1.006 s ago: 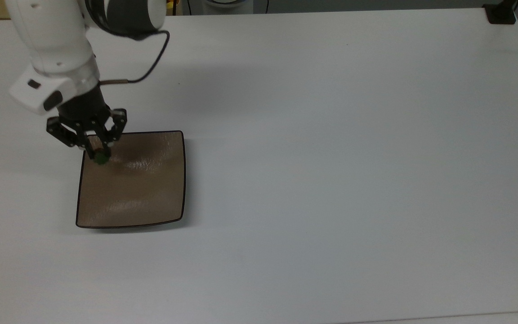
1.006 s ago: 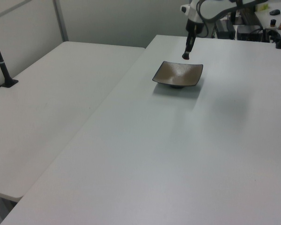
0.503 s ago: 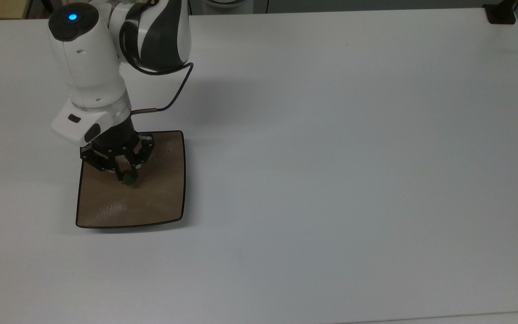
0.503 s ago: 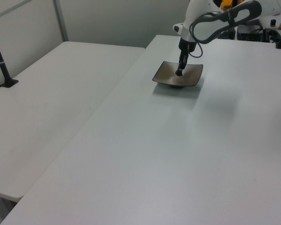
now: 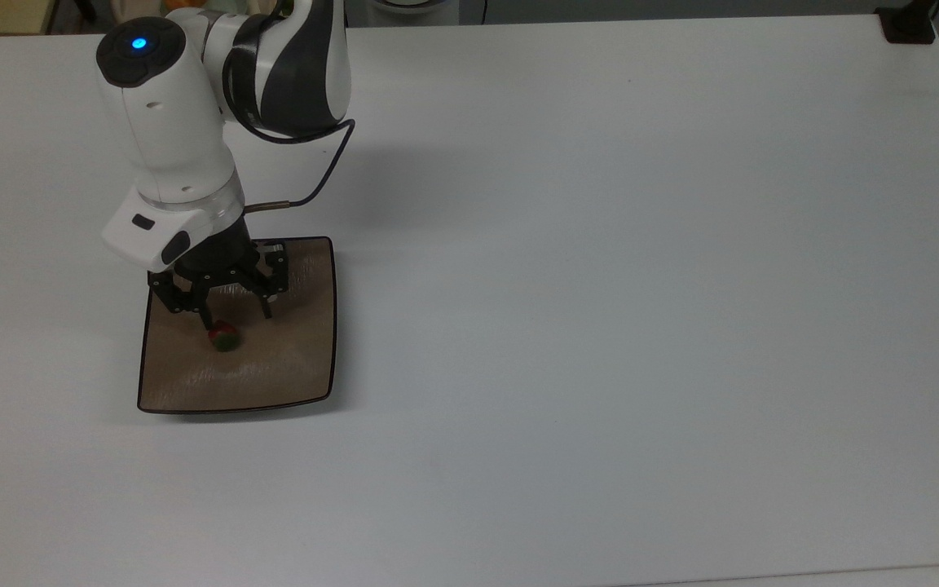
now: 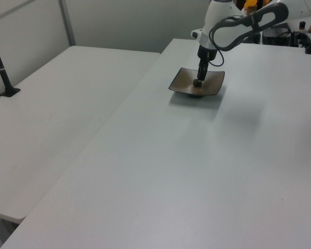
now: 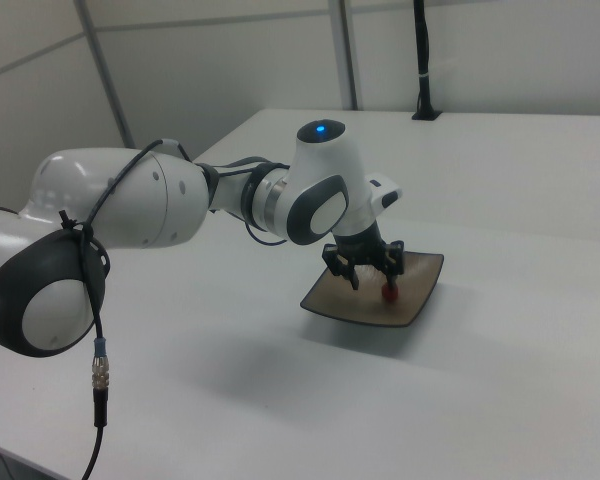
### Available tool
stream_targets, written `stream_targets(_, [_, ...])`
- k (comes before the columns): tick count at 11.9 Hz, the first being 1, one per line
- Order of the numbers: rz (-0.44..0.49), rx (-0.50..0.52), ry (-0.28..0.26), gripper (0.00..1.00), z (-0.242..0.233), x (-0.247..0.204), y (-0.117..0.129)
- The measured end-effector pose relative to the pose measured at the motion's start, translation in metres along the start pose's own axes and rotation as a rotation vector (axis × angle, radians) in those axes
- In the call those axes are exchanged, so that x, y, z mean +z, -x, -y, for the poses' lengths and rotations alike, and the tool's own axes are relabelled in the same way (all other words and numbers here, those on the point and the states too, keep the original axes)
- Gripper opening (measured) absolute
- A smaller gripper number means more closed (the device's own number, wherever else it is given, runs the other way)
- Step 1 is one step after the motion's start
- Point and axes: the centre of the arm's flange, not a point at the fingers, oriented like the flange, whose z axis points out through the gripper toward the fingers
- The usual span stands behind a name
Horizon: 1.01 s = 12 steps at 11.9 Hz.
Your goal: Strawberries on a ceramic plate
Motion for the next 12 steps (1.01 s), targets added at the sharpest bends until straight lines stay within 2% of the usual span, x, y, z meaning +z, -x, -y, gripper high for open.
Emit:
stream_targets(2, [-0.006, 0.000, 0.003, 0.92, -0.001, -0.004, -0.001])
stream_targets(3, [-0.023, -0.001, 0.012, 1.00, -0.002, -0.016, -0.005])
stream_targets(5, [-0.033, 0.019, 0.023, 1.00, -0.006, -0.056, -0.007])
stream_targets(8, [0.025, 0.116, 0.005, 1.00, -0.005, -0.140, 0.006])
stream_targets(12, [0.127, 0.194, -0.036, 1.00, 0.020, -0.249, 0.039])
